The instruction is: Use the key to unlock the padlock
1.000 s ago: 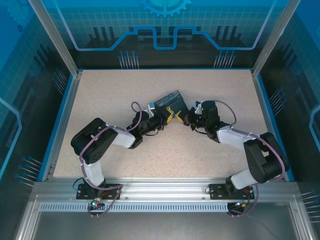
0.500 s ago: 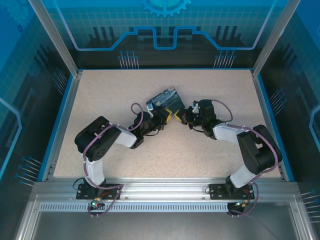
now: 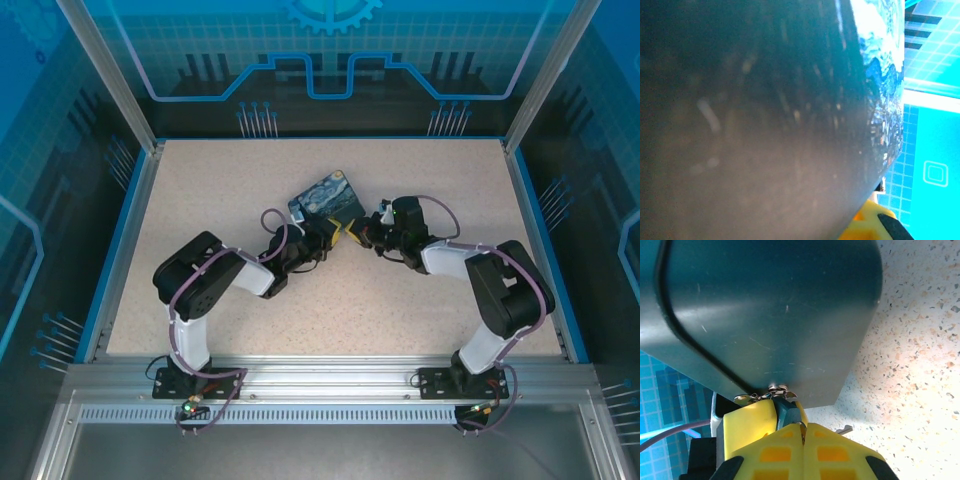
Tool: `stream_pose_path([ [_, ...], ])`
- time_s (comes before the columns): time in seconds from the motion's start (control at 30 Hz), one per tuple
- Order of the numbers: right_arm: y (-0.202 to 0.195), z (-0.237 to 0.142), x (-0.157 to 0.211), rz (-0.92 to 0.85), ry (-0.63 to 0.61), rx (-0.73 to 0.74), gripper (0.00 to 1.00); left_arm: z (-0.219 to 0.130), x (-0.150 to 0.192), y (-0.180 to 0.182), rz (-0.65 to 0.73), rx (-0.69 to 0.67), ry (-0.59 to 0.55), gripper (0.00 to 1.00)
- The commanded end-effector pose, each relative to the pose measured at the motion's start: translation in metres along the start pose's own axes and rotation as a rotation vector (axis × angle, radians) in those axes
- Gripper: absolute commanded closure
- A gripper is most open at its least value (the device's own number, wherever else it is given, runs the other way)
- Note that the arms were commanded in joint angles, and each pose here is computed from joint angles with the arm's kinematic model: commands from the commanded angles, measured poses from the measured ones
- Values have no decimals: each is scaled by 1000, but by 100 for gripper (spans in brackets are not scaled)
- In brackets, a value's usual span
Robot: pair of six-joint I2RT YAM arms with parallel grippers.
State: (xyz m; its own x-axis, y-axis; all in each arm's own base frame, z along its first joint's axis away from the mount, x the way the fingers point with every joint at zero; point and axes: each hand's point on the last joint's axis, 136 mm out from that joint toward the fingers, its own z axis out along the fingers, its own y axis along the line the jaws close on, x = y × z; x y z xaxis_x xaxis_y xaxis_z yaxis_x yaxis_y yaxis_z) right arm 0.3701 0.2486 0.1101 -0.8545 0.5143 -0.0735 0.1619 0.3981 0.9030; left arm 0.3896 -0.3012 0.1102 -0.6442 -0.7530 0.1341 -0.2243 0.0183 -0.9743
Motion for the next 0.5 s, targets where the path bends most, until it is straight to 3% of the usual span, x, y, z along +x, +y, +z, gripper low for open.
stream_pose_path([
  [0.0,61,7,27,-118,130,-187,100,0,73,-38,-6,150,261,100],
  [0.47,48,9,25,-240,223,-194,100,-10,79,-40,-30,132,313,100],
])
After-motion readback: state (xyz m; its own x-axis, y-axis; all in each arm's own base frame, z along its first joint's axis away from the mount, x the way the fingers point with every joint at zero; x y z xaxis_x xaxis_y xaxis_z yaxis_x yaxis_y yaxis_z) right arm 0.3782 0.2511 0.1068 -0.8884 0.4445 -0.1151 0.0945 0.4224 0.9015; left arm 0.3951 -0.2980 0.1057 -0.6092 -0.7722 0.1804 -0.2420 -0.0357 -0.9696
